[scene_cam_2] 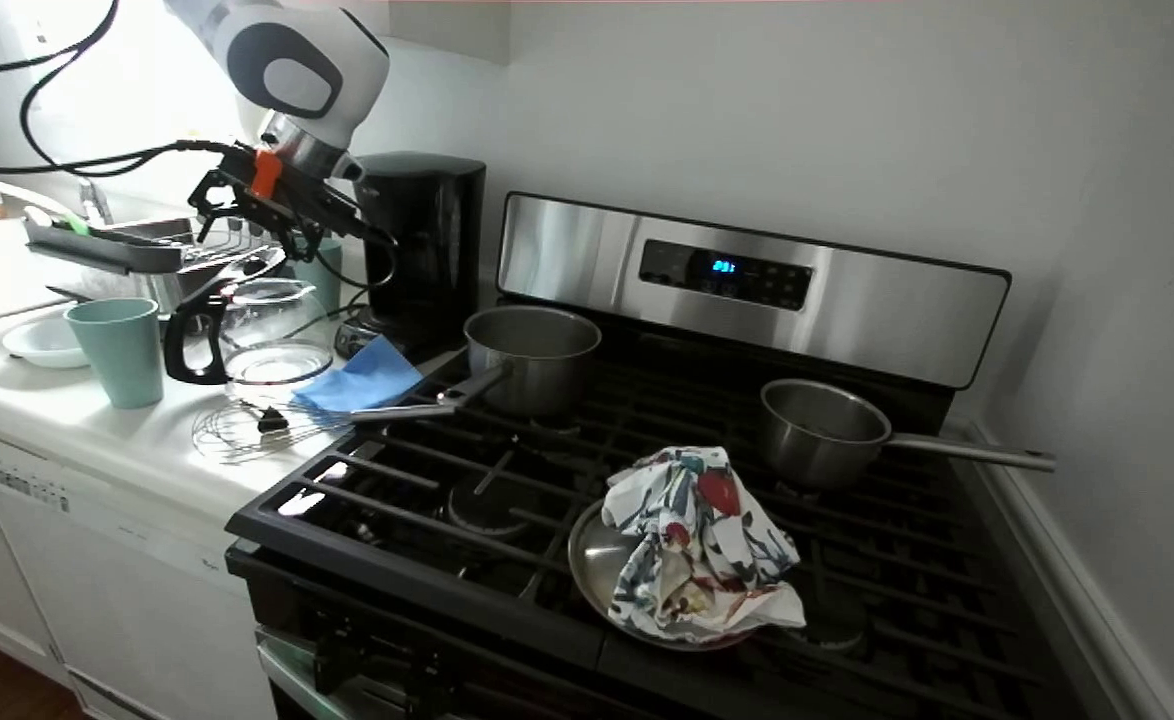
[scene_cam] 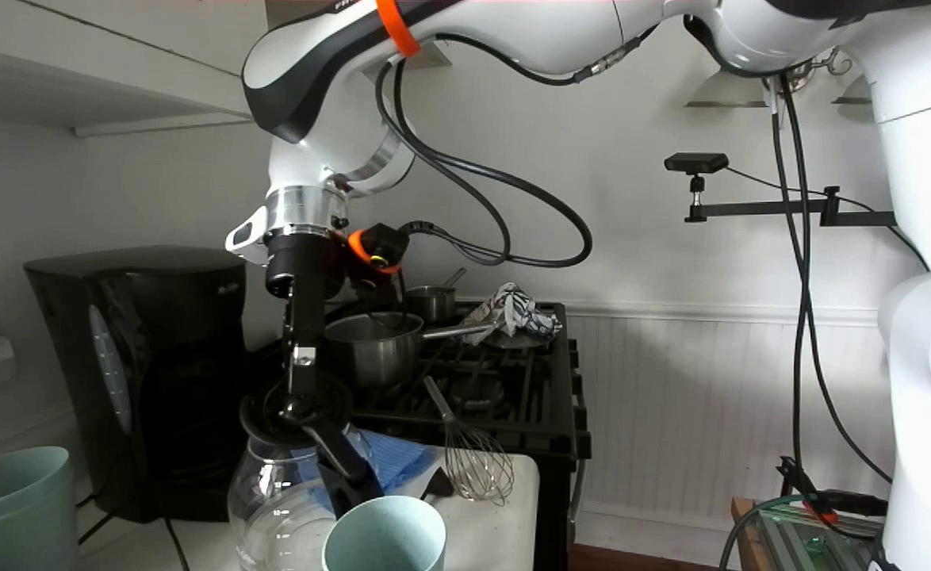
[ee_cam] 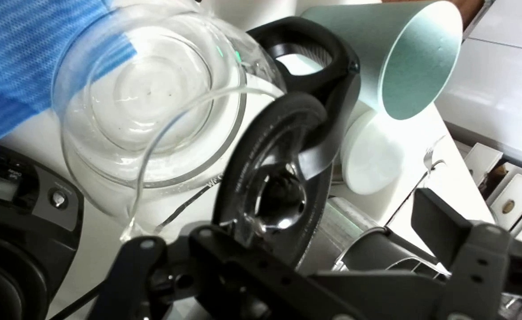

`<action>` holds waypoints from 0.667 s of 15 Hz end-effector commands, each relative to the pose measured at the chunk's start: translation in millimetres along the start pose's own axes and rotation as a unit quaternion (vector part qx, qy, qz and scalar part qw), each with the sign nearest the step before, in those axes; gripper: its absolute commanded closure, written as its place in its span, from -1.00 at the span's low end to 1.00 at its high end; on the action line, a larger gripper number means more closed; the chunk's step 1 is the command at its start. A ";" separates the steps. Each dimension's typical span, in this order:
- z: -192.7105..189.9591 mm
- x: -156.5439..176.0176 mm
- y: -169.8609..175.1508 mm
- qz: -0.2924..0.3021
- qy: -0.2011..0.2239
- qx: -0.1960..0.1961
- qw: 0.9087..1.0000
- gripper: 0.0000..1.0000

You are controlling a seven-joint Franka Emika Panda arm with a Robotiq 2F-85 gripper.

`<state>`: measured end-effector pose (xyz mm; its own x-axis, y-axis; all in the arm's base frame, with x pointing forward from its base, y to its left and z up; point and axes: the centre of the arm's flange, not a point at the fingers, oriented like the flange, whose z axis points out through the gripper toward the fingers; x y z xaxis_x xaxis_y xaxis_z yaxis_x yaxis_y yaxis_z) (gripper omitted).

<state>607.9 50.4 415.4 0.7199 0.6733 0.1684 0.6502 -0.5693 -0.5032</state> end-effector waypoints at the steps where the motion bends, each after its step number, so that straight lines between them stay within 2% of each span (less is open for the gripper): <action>1: -9.8 -8.0 -25.3 0.021 0.025 0.006 0.999 -1.00; 5: -23.2 -16.6 -46.1 0.017 0.021 0.000 1.000 -1.00; 10: -26.1 -26.1 -68.9 0.005 -0.001 0.019 1.000 -1.00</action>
<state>573.8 55.6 461.6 0.7280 0.6636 0.1721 0.6410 -0.5697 -0.5143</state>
